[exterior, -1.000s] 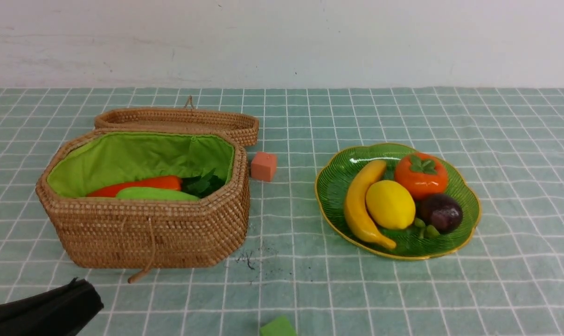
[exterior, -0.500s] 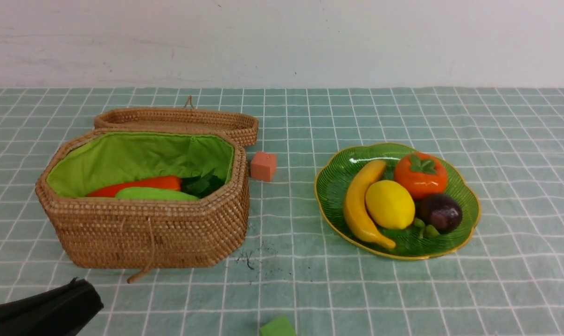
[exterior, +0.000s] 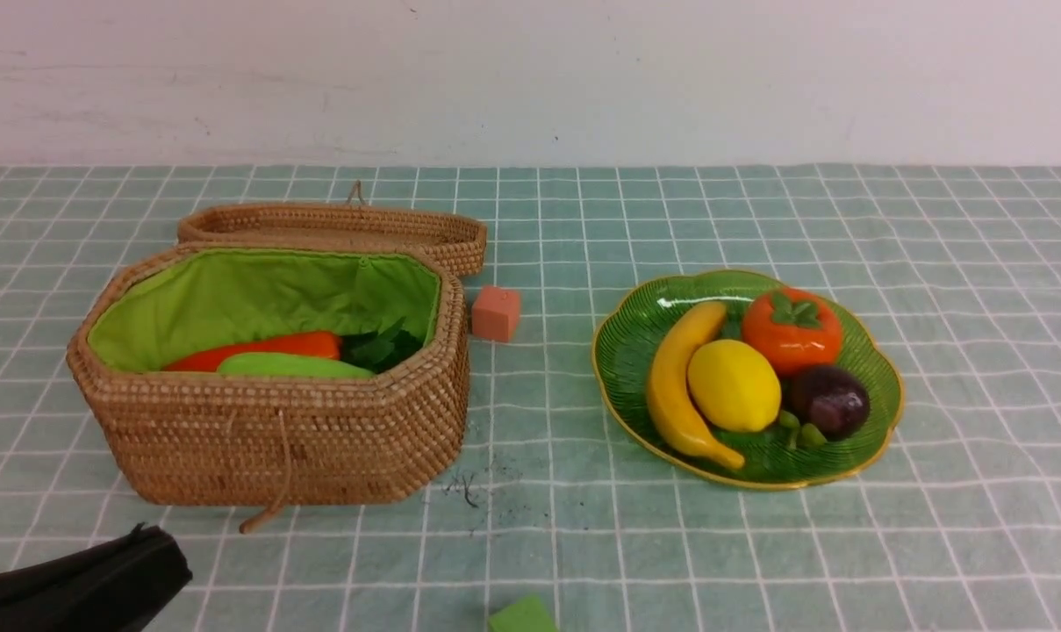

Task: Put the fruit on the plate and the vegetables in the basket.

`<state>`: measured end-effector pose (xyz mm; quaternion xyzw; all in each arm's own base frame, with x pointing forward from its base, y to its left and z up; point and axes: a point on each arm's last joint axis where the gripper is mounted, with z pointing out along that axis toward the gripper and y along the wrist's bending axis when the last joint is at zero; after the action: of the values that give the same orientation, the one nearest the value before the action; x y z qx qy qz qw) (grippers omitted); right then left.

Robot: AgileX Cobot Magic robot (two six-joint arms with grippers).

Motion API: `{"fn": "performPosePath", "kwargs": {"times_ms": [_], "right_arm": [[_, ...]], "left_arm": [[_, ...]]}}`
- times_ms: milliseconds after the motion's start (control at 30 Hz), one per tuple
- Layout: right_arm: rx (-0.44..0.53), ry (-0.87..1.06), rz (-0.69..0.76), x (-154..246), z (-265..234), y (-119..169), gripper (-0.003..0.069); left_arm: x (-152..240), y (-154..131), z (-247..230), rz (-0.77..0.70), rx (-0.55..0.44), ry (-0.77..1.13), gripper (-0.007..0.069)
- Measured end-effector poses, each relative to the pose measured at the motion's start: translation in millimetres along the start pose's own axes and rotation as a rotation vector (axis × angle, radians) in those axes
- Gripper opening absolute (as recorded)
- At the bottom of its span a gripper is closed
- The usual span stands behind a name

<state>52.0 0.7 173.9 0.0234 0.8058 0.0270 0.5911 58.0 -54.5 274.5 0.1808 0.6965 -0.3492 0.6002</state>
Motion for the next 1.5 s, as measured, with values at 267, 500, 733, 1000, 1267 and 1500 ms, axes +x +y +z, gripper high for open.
{"fn": "performPosePath", "kwargs": {"times_ms": [267, 500, 733, 1000, 1267, 1500], "right_arm": [[-0.012, 0.001, 0.069, 0.0, 0.0, 1.1, -0.0016], [-0.012, 0.001, 0.074, 0.0, 0.0, 1.1, -0.0014], [-0.012, 0.001, 0.075, 0.0, 0.0, 1.1, -0.0007], [-0.013, 0.001, 0.077, 0.0, 0.0, 1.2, -0.0003], [-0.013, 0.001, 0.077, 0.0, 0.0, 1.2, 0.0003], [-0.013, 0.001, 0.077, 0.0, 0.0, 1.2, 0.0008]], "left_arm": [[1.0, 3.0, 0.0, 0.001, -0.032, 0.008, 0.0004], [1.6, 5.4, -0.1, 0.001, -0.059, 0.015, 0.0009], [2.2, 7.9, -0.3, 0.001, -0.086, 0.022, 0.0019], [3.6, 12.5, -0.9, -0.002, -0.137, 0.037, 0.0023], [8.2, 29.9, -6.4, -0.065, -0.366, 0.070, 0.0024], [-3.3, 35.3, -9.0, 0.094, -0.470, -0.083, -0.0013]]}}
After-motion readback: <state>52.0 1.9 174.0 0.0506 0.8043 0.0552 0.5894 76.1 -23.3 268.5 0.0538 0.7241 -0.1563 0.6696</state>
